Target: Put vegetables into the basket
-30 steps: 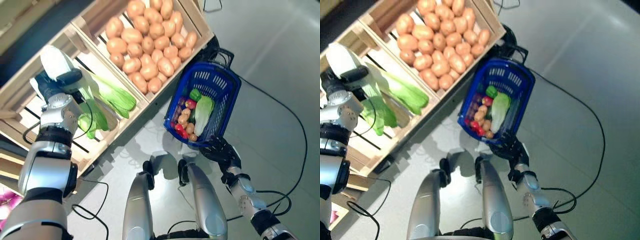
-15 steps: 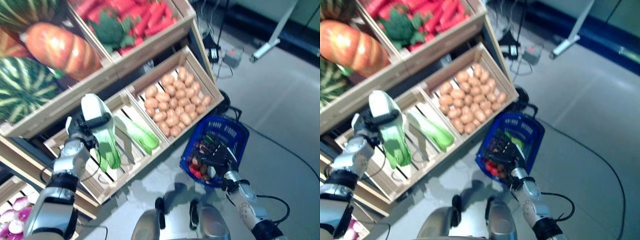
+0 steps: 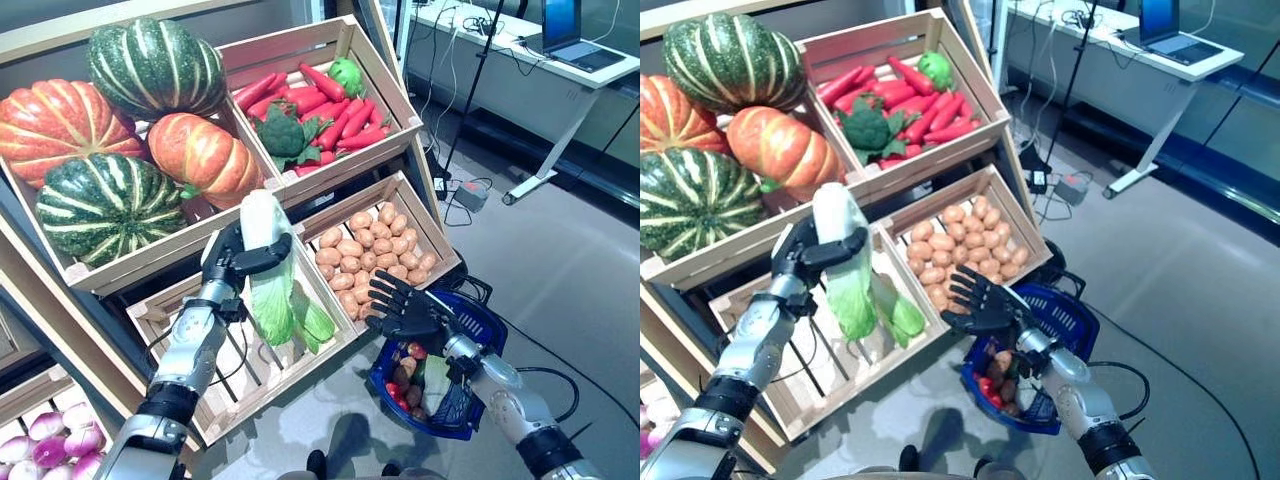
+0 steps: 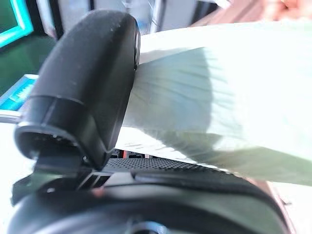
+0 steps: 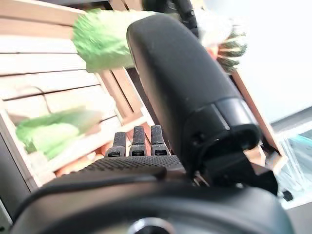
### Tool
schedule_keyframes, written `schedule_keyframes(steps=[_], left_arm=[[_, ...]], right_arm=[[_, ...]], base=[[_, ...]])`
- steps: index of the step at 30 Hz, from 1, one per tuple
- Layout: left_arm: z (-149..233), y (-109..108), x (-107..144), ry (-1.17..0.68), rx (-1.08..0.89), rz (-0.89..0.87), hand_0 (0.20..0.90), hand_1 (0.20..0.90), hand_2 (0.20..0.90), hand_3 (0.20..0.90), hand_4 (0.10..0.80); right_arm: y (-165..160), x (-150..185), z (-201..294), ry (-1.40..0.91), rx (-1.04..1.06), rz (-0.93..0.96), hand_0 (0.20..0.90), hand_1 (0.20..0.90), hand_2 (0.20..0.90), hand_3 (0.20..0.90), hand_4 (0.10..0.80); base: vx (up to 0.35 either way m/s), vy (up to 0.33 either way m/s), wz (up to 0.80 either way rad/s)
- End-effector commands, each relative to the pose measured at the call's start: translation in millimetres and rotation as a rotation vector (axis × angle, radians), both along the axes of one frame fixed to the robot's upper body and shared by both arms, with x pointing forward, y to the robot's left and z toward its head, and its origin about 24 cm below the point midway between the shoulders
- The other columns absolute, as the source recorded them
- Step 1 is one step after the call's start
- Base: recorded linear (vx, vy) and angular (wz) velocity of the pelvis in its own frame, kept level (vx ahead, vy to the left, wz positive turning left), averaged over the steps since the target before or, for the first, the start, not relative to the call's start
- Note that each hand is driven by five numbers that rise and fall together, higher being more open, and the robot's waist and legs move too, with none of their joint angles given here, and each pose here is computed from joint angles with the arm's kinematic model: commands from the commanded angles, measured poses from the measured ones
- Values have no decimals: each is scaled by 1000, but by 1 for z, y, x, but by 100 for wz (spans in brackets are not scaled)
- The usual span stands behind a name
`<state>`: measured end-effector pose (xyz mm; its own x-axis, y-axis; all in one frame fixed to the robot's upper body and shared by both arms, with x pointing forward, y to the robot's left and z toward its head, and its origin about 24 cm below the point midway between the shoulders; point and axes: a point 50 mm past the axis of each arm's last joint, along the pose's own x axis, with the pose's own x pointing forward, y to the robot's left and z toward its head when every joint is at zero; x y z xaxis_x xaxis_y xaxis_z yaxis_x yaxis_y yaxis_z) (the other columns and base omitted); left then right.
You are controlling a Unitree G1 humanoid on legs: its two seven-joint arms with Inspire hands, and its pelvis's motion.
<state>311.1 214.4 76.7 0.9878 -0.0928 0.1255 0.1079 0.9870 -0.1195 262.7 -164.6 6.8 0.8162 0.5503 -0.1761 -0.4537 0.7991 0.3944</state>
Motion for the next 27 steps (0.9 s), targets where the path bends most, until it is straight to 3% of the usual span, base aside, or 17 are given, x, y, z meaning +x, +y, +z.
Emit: schedule_keyframes(steps=[1,4,10,27], left_arm=[[73,-30,10,-385,-17,-146,300,300,300,300,400],[75,-53,1,-412,-49,-253,300,300,300,300,400],[81,-73,-2,-412,-98,-395,300,300,300,300,400],[67,-100,-3,-302,-306,-623,300,300,300,300,400]], right_arm=[[12,22,45,-160,182,64,900,900,900,900,800],[25,16,42,-122,247,115,900,900,900,900,800],[42,16,42,-83,272,170,900,900,900,900,800],[67,20,64,-176,297,269,900,900,900,900,800]], base=[[11,-43,2],[28,-60,2],[21,-36,-5],[18,-5,-4]])
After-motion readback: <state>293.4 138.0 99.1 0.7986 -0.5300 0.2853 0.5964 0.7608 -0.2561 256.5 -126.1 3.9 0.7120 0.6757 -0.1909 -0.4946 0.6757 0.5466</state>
